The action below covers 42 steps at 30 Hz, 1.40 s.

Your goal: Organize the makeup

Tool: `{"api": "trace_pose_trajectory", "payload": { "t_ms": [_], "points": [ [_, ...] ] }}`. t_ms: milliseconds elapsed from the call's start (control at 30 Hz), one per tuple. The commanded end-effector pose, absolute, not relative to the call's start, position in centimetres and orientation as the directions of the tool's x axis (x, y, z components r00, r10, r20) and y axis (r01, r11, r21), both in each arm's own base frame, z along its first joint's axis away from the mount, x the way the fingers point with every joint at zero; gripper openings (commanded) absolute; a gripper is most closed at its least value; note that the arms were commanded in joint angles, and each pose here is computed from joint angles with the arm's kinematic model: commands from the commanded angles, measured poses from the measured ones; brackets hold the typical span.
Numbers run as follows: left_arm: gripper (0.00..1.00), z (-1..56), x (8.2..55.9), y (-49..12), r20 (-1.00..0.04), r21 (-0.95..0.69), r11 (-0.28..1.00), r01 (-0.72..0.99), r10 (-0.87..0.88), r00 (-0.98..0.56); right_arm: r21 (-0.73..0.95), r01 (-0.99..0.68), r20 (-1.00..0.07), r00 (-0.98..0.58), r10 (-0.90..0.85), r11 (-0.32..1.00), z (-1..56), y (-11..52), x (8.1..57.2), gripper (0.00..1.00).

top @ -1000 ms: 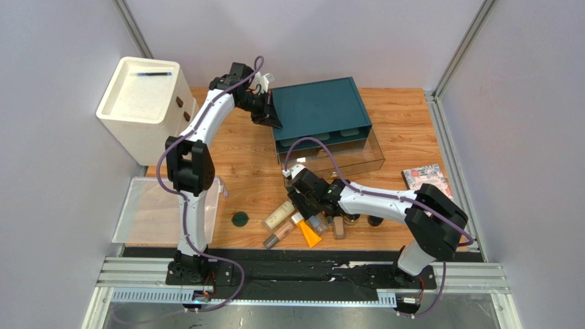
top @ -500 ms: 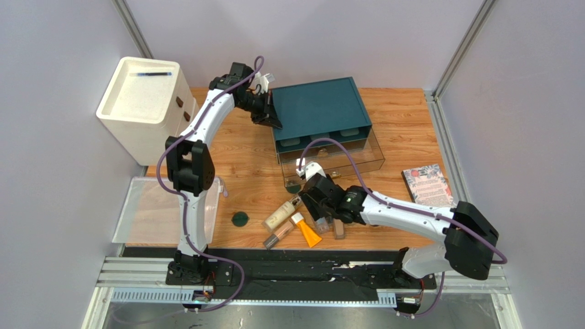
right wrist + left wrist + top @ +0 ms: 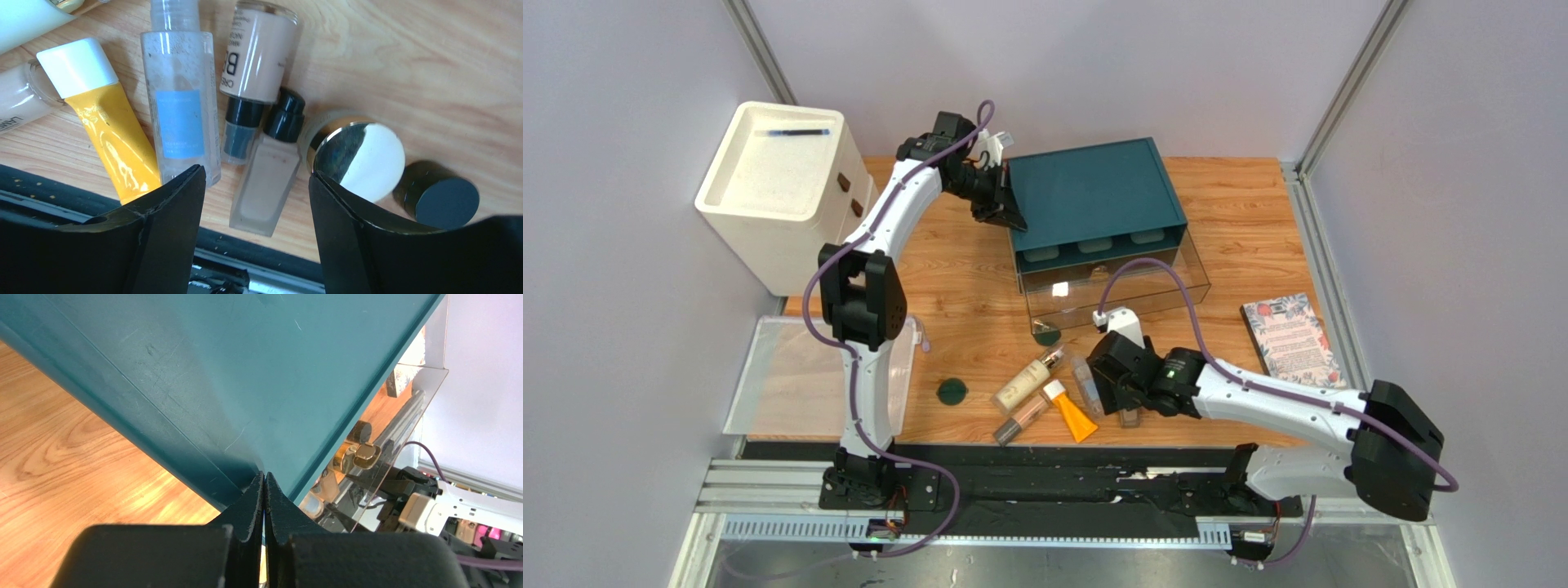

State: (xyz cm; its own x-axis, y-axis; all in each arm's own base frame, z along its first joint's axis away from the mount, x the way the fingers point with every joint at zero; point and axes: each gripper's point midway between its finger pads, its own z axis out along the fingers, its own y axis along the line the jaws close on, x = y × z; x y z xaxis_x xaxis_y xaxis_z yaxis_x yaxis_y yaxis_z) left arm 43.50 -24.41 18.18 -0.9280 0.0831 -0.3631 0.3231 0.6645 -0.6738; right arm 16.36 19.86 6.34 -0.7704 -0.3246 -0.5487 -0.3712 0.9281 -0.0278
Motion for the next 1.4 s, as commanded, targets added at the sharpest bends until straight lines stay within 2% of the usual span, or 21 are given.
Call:
{"api": "trace_pose_trajectory", "payload": {
  "t_ms": [0,300,433,500,567,600,633,900,1000,1200,1267,1367],
  "points": [
    [0.0,16.8,42.6,-23.7,-0.327,-0.639,0.708,0.302,0.106,-0.939,0.072,-0.263,-0.555,-0.812,-0.181,0.962,7.0,19.5,15.4,0.66],
    [0.0,16.6,41.5,-23.8,-0.314,-0.645,0.703,0.3,0.115,-0.943,0.134,-0.266,-0.501,-0.85,-0.166,0.955,4.4,19.7,13.7,0.6],
    [0.0,16.6,41.3,-23.7,-0.311,-0.646,0.701,0.301,0.119,-0.943,0.102,-0.269,-0.449,-0.871,-0.197,0.958,2.4,19.8,13.3,0.59],
    [0.0,16.5,41.1,-23.7,-0.306,-0.646,0.702,0.3,0.122,-0.944,0.092,-0.28,-0.445,-0.87,-0.212,0.956,1.8,20.2,13.5,0.55],
    [0.0,16.5,41.0,-23.8,-0.304,-0.648,0.7,0.299,0.122,-0.945,0.055,-0.287,-0.432,-0.87,-0.236,0.956,1.1,20.2,13.8,0.44],
    [0.0,16.4,41.0,-23.7,-0.305,-0.648,0.7,0.301,0.124,-0.944,0.041,-0.293,-0.429,-0.868,-0.248,0.955,1.1,20.1,13.9,0.11],
    [0.0,16.5,40.9,-23.7,-0.304,-0.647,0.7,0.301,0.124,-0.944,0.022,-0.291,-0.439,-0.862,-0.252,0.957,1.5,20.1,14.3,0.0],
    [0.0,16.3,40.9,-23.7,-0.301,-0.646,0.702,0.299,0.126,-0.945,0.035,-0.279,-0.478,-0.848,-0.229,0.96,5.5,18.2,13.6,0.0],
    [0.0,16.2,40.9,-23.8,-0.297,-0.648,0.702,0.295,0.124,-0.947,0.051,-0.288,-0.549,-0.808,-0.214,0.956,9.2,17.6,14.1,0.0],
    [0.0,16.3,40.8,-23.8,-0.298,-0.65,0.7,0.297,0.126,-0.946,-0.011,-0.268,-0.753,-0.632,-0.185,0.963,17.8,17.6,18.7,0.0],
    [0.0,16.3,40.8,-23.8,-0.299,-0.649,0.699,0.299,0.127,-0.946,-0.026,-0.261,-0.791,-0.585,-0.179,0.965,20.4,18.4,20.5,0.0],
    [0.0,16.3,40.7,-23.8,-0.295,-0.65,0.699,0.297,0.128,-0.947,-0.03,-0.24,-0.796,-0.582,-0.169,0.97,21.3,19.9,23.5,0.0]
  ]
}}
